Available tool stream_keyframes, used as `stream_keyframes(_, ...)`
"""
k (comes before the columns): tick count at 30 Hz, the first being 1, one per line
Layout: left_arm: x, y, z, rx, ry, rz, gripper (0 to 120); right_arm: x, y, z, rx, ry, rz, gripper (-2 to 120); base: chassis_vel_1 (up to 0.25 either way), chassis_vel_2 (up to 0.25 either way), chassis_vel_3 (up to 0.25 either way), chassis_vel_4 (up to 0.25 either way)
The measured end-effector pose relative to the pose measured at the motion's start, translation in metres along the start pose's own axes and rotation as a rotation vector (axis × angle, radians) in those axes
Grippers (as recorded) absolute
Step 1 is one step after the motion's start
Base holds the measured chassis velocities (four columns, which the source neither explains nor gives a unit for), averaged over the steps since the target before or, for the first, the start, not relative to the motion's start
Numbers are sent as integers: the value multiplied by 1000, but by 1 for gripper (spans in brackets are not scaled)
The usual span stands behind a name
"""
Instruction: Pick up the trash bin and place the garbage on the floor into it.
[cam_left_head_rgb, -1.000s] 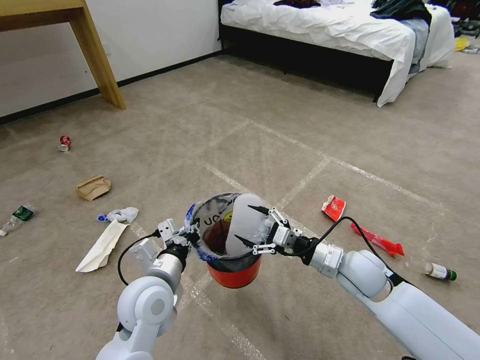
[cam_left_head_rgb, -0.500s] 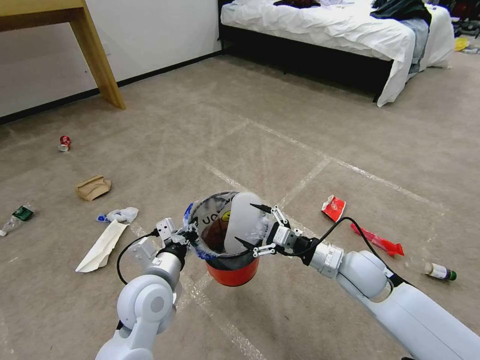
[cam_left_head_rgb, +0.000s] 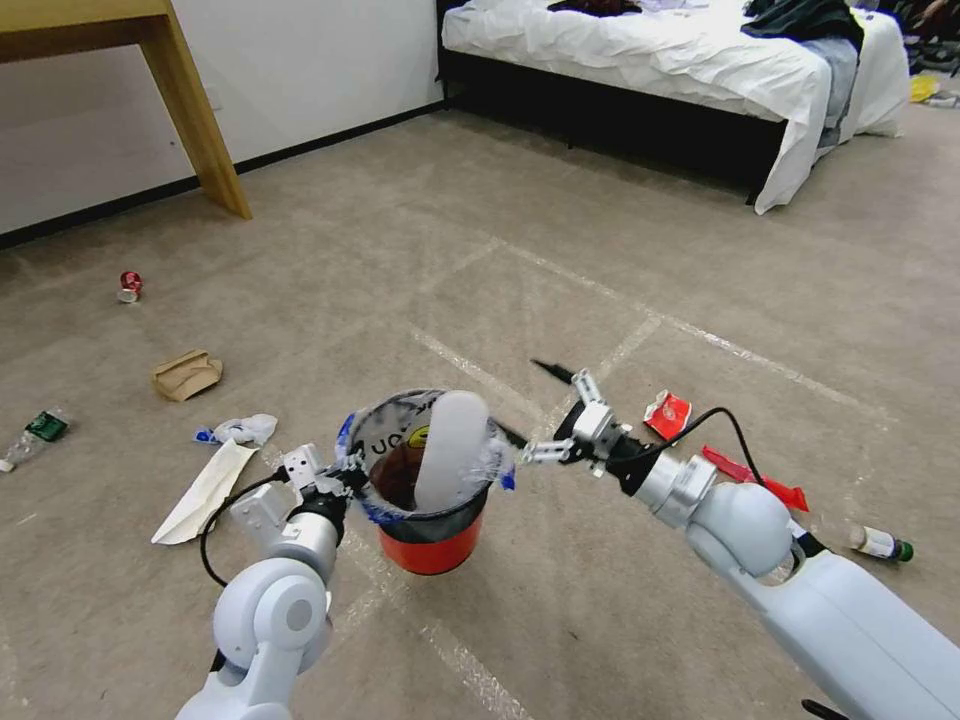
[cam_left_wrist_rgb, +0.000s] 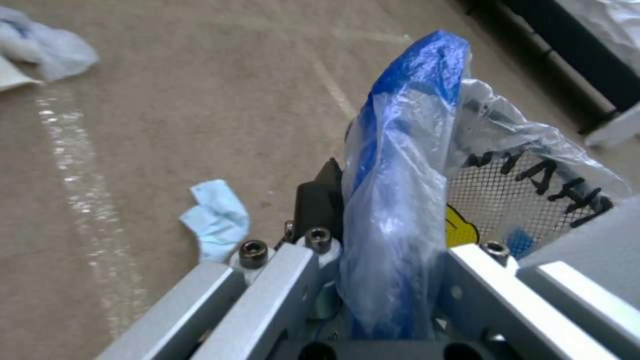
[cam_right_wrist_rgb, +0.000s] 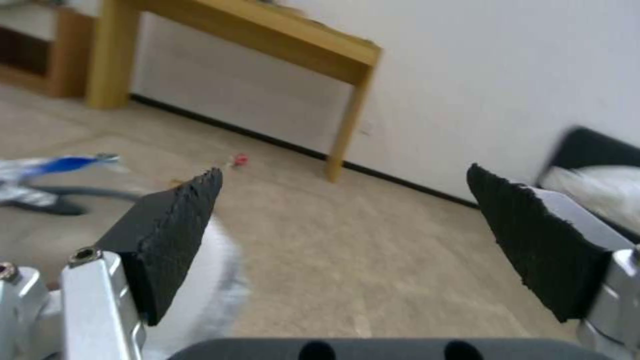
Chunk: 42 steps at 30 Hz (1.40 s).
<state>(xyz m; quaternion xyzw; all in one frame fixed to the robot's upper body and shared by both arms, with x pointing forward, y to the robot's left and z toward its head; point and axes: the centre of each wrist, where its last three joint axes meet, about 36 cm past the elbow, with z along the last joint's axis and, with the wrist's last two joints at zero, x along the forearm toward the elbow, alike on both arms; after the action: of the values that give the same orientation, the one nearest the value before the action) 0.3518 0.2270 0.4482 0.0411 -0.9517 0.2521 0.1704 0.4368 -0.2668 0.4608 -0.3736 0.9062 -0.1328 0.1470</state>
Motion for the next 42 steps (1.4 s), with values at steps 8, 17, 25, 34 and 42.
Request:
stream_keyframes(8, -3, 19, -12, -5, -57, -71, 4, -3, -30, 32, -60, 54, 169, 99, 0, 0, 0, 0)
stream_keyframes(17, -4, 62, -27, -43, -119, -193, 4, -23, -63, 64, -77, 73, 237, 100, 0, 0, 0, 0)
stream_keyframes(25, 1, 122, -64, -116, -225, -271, 4, -28, -32, 112, -89, 155, 289, 100, 0, 0, 0, 0)
stream_keyframes(34, 14, 103, -71, -90, -224, -219, 4, -68, -10, 113, -114, 143, 271, 100, 0, 0, 0, 0)
stream_keyframes(42, 18, 85, -34, -102, -201, -216, 4, -67, -9, 122, -45, 152, 202, 100, 0, 0, 0, 0)
